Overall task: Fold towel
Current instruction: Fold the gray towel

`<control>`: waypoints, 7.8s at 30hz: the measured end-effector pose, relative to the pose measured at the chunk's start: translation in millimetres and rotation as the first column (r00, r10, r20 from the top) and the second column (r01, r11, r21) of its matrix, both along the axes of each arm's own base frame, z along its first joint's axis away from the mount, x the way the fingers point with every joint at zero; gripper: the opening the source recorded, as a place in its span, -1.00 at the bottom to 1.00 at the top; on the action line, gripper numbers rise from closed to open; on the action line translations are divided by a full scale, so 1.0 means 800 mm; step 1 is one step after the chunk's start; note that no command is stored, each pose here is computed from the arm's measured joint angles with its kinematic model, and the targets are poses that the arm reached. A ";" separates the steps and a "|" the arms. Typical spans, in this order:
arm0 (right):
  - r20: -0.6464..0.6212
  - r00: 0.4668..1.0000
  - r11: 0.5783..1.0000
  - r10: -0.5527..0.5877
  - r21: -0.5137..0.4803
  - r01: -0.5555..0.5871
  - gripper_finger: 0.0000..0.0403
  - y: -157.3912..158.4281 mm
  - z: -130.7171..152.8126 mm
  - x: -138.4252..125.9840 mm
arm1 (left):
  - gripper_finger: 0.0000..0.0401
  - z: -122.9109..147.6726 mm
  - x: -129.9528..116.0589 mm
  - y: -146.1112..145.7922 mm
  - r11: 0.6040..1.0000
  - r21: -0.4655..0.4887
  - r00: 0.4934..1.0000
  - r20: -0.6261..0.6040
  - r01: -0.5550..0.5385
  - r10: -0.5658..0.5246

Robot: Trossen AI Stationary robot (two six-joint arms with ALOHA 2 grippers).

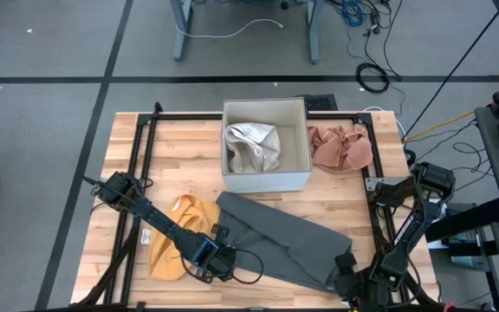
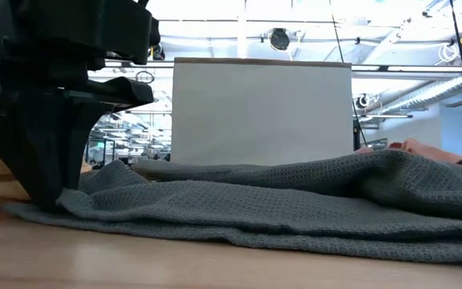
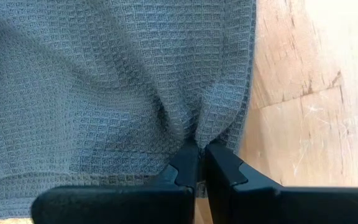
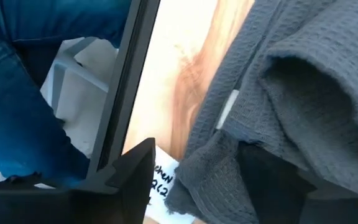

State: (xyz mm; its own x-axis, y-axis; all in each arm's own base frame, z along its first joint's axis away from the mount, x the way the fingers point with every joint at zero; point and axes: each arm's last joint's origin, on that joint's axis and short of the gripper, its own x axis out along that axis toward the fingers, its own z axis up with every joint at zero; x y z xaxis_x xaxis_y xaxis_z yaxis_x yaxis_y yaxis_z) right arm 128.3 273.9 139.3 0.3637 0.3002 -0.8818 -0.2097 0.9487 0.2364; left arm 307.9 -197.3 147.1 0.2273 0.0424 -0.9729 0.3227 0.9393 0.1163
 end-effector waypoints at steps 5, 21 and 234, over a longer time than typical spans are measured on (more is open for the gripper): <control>-0.020 1.000 0.998 -0.020 -0.052 0.019 0.05 -0.001 -0.012 0.000 | -0.92 0.000 0.000 0.000 1.000 0.000 1.000 0.000 0.001 -0.001; -0.078 0.997 0.991 -0.026 -0.135 0.015 -0.86 -0.007 -0.025 -0.003 | -0.89 -0.001 0.000 0.000 1.000 0.004 1.000 0.000 0.008 -0.008; 0.749 0.660 0.924 0.056 0.212 -0.319 -0.96 -0.178 0.171 -0.089 | -0.90 0.273 -0.027 0.025 0.996 0.086 0.943 0.330 0.003 -0.031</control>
